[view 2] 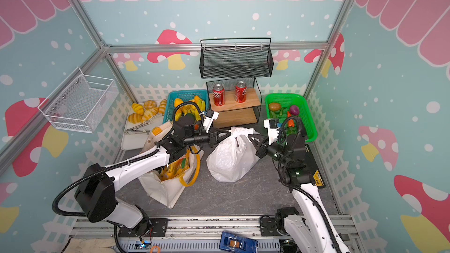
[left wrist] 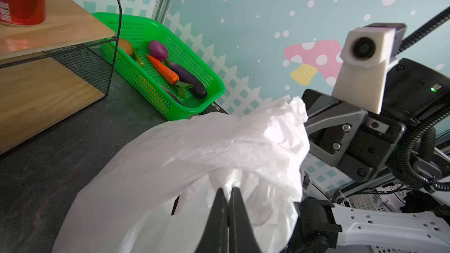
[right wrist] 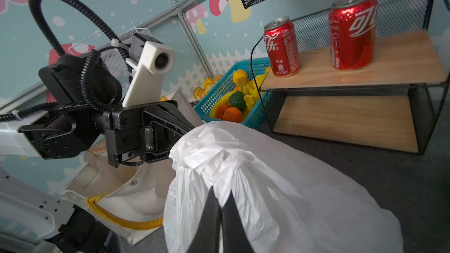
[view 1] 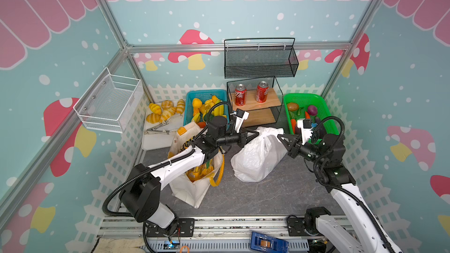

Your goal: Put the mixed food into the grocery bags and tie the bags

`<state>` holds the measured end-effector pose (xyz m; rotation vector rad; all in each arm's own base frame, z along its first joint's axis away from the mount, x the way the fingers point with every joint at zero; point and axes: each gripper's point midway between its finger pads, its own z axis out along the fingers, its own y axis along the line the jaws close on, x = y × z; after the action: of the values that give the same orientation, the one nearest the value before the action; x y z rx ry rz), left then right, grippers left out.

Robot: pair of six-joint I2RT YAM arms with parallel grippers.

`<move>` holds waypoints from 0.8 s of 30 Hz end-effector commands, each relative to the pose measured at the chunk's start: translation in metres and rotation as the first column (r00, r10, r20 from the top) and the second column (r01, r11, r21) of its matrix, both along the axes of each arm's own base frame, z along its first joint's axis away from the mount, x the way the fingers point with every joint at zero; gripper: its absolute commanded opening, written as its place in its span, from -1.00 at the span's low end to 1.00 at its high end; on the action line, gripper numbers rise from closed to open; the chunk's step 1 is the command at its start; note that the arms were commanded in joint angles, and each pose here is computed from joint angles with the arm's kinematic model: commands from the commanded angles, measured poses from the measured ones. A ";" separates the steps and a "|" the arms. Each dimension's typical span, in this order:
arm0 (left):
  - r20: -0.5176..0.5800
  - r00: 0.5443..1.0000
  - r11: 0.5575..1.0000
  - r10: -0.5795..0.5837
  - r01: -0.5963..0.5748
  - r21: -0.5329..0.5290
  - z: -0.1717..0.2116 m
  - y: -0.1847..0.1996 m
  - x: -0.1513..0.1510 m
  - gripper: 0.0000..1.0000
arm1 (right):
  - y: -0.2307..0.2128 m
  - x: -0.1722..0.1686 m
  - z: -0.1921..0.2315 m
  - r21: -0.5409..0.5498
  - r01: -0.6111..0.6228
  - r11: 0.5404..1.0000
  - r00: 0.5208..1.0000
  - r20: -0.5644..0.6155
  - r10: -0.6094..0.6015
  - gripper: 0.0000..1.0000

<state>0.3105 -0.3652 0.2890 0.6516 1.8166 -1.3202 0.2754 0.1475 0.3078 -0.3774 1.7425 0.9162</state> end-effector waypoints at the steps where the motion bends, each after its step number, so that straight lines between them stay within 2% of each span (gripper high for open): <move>1: 0.063 0.996 0.998 0.058 -0.057 -0.010 0.015 0.010 0.000 -1.00 | -0.007 0.006 -0.017 -0.054 0.035 0.998 0.999 -0.023 -0.036 -1.00; 9: 0.117 0.975 0.981 0.189 -0.194 0.033 0.019 0.030 0.011 -1.00 | -0.019 0.015 -0.051 -0.176 0.094 0.980 0.993 -0.055 -0.105 -1.00; 15: 0.153 0.943 0.949 0.297 -0.309 0.066 0.020 0.047 0.025 -1.00 | -0.035 0.022 -0.087 -0.294 0.156 0.943 0.977 -0.094 -0.191 -1.00; 19: 0.178 0.903 0.904 0.392 -0.414 0.106 0.013 0.069 0.038 -1.00 | -0.046 0.025 -0.114 -0.337 0.197 0.921 0.956 -0.144 -0.257 -1.00; 24: 0.186 0.817 0.792 0.546 -0.576 0.202 -0.023 0.114 0.065 -1.00 | -0.071 0.028 -0.151 -0.371 0.269 0.889 0.902 -0.226 -0.367 -1.00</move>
<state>0.3493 -0.2946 0.2731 0.4027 1.8835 -0.8483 0.3027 0.1068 0.1923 -0.2856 2.0475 0.5751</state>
